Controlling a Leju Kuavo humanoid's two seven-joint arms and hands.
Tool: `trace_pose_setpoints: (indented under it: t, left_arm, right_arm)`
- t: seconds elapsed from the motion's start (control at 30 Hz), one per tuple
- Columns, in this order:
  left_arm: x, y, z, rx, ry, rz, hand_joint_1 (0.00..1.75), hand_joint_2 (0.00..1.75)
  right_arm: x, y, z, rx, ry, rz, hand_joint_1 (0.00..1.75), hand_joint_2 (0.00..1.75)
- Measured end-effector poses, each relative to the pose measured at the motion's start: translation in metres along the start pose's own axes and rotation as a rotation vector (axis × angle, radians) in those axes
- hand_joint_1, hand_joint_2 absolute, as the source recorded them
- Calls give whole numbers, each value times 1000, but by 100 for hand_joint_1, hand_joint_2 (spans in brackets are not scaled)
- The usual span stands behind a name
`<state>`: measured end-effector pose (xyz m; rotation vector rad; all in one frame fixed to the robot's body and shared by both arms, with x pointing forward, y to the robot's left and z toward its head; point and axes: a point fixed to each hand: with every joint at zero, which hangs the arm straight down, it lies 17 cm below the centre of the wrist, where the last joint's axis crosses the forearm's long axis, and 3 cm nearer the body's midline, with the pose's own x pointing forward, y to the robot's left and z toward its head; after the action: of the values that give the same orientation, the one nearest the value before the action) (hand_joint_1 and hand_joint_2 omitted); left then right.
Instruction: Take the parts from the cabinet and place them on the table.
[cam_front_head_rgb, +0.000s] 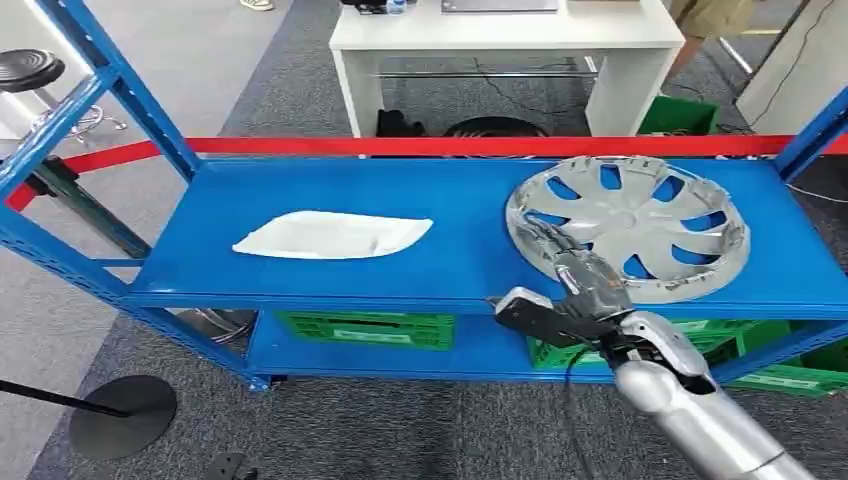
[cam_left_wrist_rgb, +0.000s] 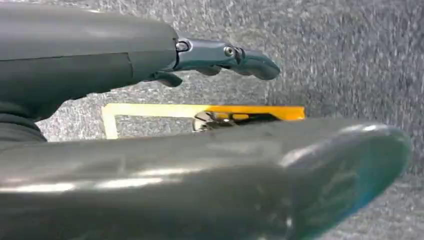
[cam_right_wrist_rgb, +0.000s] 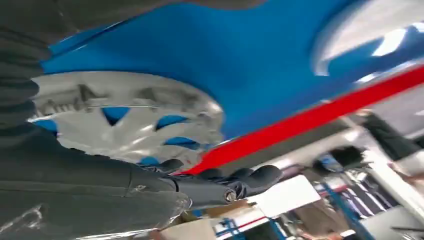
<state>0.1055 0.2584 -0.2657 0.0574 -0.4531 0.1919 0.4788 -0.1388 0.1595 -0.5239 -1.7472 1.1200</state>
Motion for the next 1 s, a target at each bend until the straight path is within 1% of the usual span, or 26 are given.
trace_pose_setpoints:
  t: [0.13,0.43,0.53,0.63,0.77,0.83,0.93,1.0]
  left_arm:
    - [-3,0,1,-1,6,-2,0,0]
    - [-2,0,1,-1,5,-2,0,0]
    - [-1,-1,0,-5,3,-8,0,0]
    - [-3,-4,1,-11,4,-17,0,0]
    - [-2,-5,1,-13,1,-27,0,0]
    - [-3,-4,1,-12,4,-31,0,0]
    - [-3,-3,1,-11,7,-42,0,0]
    - [-3,-3,1,-12,7,-49,0,0]
  right_arm:
    - [-12,13,2,30,29,17,0,175]
    - [-20,14,-2,36,46,27,0,175]
    - [-27,18,-1,46,68,97,0,175]
    - [-40,25,2,66,92,216,0,175]
    - [-46,18,1,21,103,354,0,175]
    - [-52,21,6,22,119,373,0,175]
    - [-68,21,15,21,171,339,0,175]
    - [-88,16,28,3,224,330,0,175]
